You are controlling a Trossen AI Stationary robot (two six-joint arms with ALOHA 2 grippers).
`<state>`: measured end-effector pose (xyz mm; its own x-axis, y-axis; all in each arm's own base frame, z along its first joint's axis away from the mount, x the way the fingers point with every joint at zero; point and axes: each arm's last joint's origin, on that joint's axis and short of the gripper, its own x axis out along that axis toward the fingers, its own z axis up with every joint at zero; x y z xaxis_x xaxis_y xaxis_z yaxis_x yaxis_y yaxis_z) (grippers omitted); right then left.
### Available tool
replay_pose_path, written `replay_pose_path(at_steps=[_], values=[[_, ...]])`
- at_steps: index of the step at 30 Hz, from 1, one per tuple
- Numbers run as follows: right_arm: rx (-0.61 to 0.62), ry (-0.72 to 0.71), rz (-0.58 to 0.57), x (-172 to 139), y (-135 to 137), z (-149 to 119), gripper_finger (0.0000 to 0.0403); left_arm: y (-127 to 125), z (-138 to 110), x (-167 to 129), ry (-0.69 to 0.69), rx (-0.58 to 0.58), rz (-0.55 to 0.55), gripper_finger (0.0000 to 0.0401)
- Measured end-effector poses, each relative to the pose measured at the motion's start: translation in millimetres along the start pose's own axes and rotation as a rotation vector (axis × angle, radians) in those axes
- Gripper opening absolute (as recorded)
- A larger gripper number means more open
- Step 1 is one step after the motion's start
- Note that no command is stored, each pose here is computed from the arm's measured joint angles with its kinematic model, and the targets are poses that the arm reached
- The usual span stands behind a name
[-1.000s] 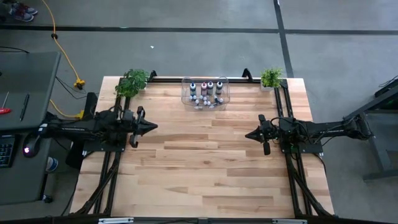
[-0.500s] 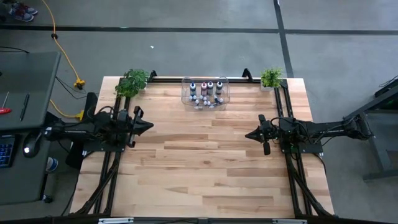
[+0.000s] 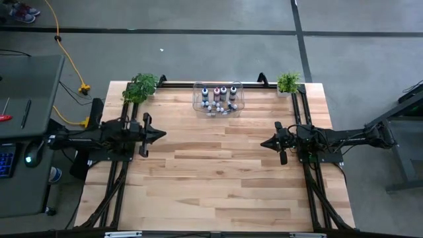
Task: Pick & Place food coloring
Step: Return to Home Position
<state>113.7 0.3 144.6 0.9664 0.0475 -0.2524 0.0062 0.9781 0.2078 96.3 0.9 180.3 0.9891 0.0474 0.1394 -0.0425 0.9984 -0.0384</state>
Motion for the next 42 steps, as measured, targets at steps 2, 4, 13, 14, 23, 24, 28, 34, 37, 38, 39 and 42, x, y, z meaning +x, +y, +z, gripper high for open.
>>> replay_pose_path(at_steps=[2,4,13,14,23,24,28,34,37,38,39,42], values=[[0.000,0.000,0.000,0.0,0.0,0.0,0.0000,0.1,-2.5,0.0,0.025,0.001,0.000,0.0000],[0.000,0.000,0.000,0.0,0.0,-0.1,0.0000,0.1,-4.1,-0.1,0.041,0.002,0.000,0.0000],[0.000,0.000,0.000,0.0,0.0,-0.1,0.0000,0.2,-11.1,-0.6,0.112,0.006,0.000,0.0000],[0.000,0.000,0.000,0.0,0.0,-0.1,0.0000,0.0,-11.3,-0.6,0.114,0.005,-0.009,0.0000],[0.000,0.001,0.000,0.0,0.0,-0.1,0.0000,-1.5,-11.9,-0.7,0.122,0.003,-0.060,0.0000],[0.000,0.000,0.001,0.0,0.1,0.1,0.0000,-1.5,-11.9,-0.7,0.122,0.003,-0.060,0.0000],[0.000,0.000,0.000,0.0,0.0,0.0,0.0000,-1.5,-11.9,-0.7,0.122,0.003,-0.060,0.0000],[0.000,0.000,0.000,0.0,0.0,0.0,0.0000,-1.5,-11.9,-0.7,0.122,0.003,-0.060,0.0000],[0.000,0.000,0.000,0.0,0.0,-0.1,0.0000,-1.5,-12.0,-0.7,0.122,0.003,-0.060,0.0000],[0.000,0.001,0.000,0.0,0.0,-0.1,0.0000,-1.5,-12.0,-0.7,0.122,0.003,-0.060,0.0000],[0.000,0.001,0.000,0.0,0.0,-0.1,0.0000,-1.5,-12.0,-0.7,0.122,0.003,-0.060,0.0000],[0.000,0.000,0.000,0.0,0.0,-0.1,0.0000,-1.5,-12.0,-0.7,0.123,0.003,-0.060,0.0000]])
